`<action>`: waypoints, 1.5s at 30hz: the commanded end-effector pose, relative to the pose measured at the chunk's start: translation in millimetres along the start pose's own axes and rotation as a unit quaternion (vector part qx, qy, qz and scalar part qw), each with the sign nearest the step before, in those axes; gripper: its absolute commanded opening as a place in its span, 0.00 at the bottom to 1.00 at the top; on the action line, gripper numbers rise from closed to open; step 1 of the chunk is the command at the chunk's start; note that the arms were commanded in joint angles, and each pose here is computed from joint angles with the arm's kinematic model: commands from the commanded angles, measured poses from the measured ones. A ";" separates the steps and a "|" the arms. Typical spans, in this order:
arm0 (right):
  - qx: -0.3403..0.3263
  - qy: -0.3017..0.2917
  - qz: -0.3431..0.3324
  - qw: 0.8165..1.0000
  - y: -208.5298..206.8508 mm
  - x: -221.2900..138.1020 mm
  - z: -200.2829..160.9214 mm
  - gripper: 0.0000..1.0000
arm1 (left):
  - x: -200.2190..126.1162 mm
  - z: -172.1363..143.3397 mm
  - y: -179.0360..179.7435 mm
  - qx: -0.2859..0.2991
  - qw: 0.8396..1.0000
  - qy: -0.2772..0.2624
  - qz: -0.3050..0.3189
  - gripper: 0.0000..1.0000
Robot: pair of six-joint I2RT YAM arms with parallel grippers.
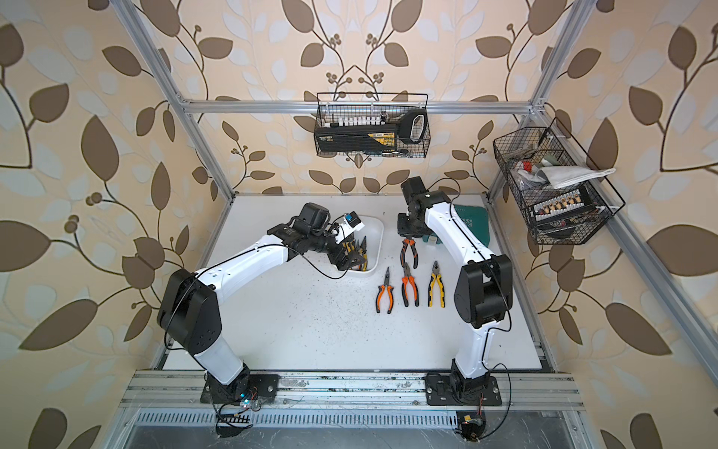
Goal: Take the pliers out of the storage box
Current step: Place the pliers at the center of the board.
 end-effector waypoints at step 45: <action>0.032 0.027 -0.106 0.993 -169.3 57.0 -88.7 0.65 | 17.5 17.8 -11.3 -0.003 1.000 -0.007 0.023 0.99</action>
Point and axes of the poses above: each gripper's point midway between its finger pads, its own x axis out along the fingers, its own y axis along the line the jaws close on, z = x × y, the point moved 1 cm from there along -x, back along the fingers, and after that the axes turned 3 degrees about x, right-handed, at the moved point
